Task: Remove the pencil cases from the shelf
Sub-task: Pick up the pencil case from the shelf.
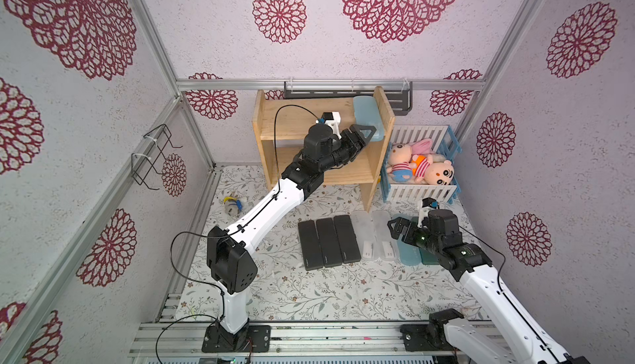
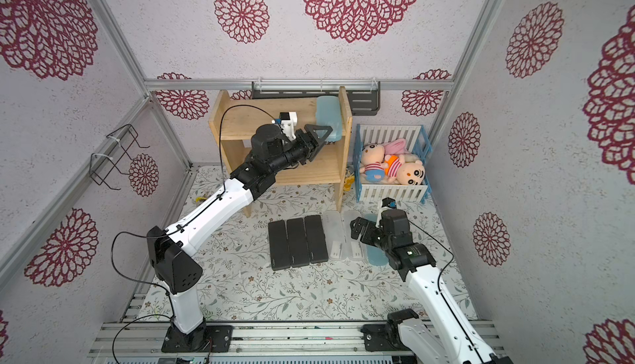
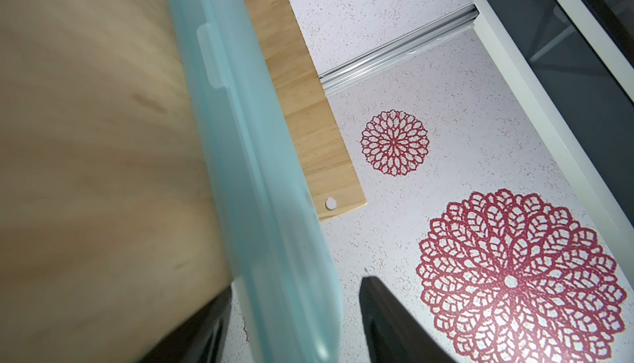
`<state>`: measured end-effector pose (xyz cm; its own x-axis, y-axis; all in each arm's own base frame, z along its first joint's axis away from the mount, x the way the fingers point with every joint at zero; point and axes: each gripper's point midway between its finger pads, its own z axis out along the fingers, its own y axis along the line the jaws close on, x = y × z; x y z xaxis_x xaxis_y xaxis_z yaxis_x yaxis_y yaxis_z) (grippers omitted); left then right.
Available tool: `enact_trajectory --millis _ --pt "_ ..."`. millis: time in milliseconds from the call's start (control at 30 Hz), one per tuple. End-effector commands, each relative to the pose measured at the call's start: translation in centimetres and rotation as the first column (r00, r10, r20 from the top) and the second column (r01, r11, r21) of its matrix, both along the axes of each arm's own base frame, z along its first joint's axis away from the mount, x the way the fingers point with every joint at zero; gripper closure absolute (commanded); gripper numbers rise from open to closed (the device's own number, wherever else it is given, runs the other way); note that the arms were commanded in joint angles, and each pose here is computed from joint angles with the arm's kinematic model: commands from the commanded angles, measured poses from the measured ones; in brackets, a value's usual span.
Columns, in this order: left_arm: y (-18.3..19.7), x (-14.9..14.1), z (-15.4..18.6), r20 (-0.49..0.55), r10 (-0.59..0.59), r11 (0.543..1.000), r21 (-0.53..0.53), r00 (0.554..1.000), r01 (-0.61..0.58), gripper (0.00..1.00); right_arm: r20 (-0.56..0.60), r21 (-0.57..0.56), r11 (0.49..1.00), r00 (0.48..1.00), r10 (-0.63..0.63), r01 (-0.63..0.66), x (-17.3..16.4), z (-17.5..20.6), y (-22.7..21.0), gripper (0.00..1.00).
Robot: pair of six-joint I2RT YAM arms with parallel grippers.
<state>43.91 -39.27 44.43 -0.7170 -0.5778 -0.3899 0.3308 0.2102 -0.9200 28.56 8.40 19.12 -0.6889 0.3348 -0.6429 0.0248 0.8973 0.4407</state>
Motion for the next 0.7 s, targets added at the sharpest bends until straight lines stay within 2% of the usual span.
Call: enact_trajectory --millis 0,333,500,567,667 --pt "-0.6 -0.7 0.8 0.028 -0.02 0.999 -0.025 0.999 0.021 0.51 0.063 -0.002 1.0 0.998 0.014 -0.014 0.3 2.1 0.0 0.01" --pt "-0.6 -1.1 1.2 0.041 -0.031 0.998 -0.048 0.999 0.033 0.7 0.068 -0.003 1.0 0.998 0.012 -0.011 0.1 2.3 -0.1 0.01" --pt "-0.2 -1.3 1.1 0.045 -0.02 0.998 -0.053 0.999 0.023 0.83 0.069 -0.001 1.0 0.998 0.01 -0.01 0.1 2.4 -0.1 0.01" --pt "0.0 -1.5 1.1 0.048 -0.015 0.998 -0.055 0.999 0.018 0.92 0.074 0.001 1.0 0.997 0.01 -0.01 0.2 2.6 -0.1 0.01" --pt "0.3 -1.7 1.1 0.054 -0.009 0.998 -0.059 0.999 0.012 0.93 0.079 0.003 1.0 0.997 0.007 -0.007 0.1 2.9 -0.1 0.01"
